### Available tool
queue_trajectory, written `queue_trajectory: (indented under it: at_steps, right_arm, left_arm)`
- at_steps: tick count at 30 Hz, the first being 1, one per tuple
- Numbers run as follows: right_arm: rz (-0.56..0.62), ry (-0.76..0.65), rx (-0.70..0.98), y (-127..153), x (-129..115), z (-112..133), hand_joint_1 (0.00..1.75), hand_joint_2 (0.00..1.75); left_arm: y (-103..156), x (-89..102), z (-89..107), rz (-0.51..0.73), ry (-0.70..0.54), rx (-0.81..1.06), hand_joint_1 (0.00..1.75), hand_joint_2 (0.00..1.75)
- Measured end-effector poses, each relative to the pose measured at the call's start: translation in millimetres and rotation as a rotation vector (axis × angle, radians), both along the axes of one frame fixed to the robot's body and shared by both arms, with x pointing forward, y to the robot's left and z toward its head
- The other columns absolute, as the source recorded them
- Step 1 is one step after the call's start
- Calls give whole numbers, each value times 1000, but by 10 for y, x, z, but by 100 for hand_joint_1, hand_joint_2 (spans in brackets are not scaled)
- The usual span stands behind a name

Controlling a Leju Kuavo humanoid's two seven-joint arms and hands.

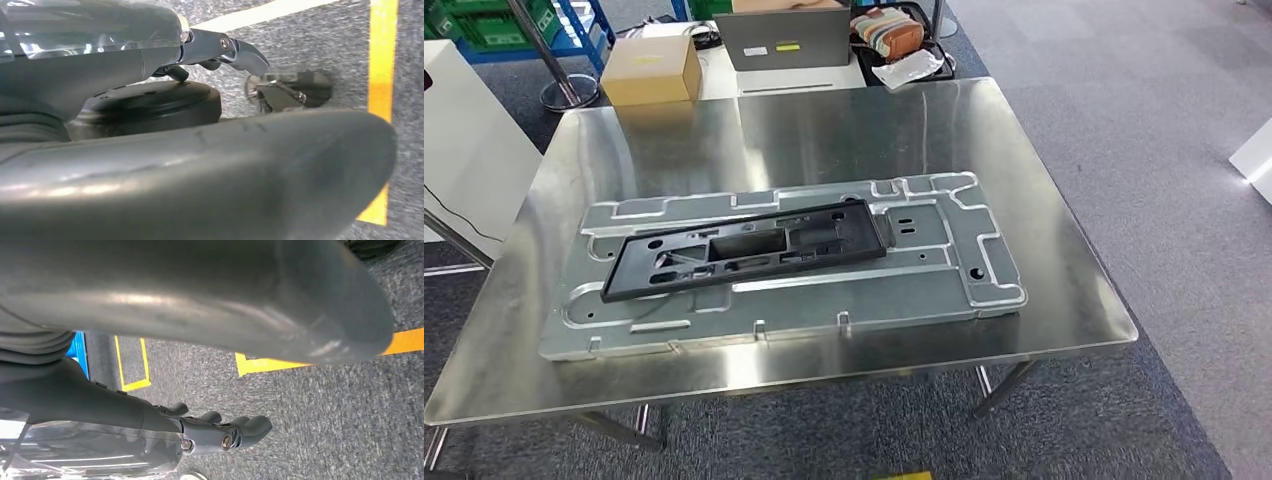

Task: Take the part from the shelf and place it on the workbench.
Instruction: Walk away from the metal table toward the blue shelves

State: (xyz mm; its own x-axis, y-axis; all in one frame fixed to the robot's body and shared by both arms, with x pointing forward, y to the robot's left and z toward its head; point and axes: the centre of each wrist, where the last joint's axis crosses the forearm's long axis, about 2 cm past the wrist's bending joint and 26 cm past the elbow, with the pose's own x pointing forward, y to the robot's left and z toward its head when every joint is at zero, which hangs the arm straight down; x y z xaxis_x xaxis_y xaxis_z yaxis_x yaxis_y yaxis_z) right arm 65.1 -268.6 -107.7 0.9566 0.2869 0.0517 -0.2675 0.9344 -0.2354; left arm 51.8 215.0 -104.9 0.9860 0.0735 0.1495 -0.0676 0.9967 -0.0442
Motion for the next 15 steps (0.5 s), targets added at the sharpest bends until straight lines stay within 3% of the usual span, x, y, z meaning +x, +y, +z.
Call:
queue_trajectory:
  at_steps: [15]
  right_arm:
    - [-10,15,-21,22,-24,-2,0,0]
  left_arm:
    - [-3,39,6,-21,-1,-3,0,0]
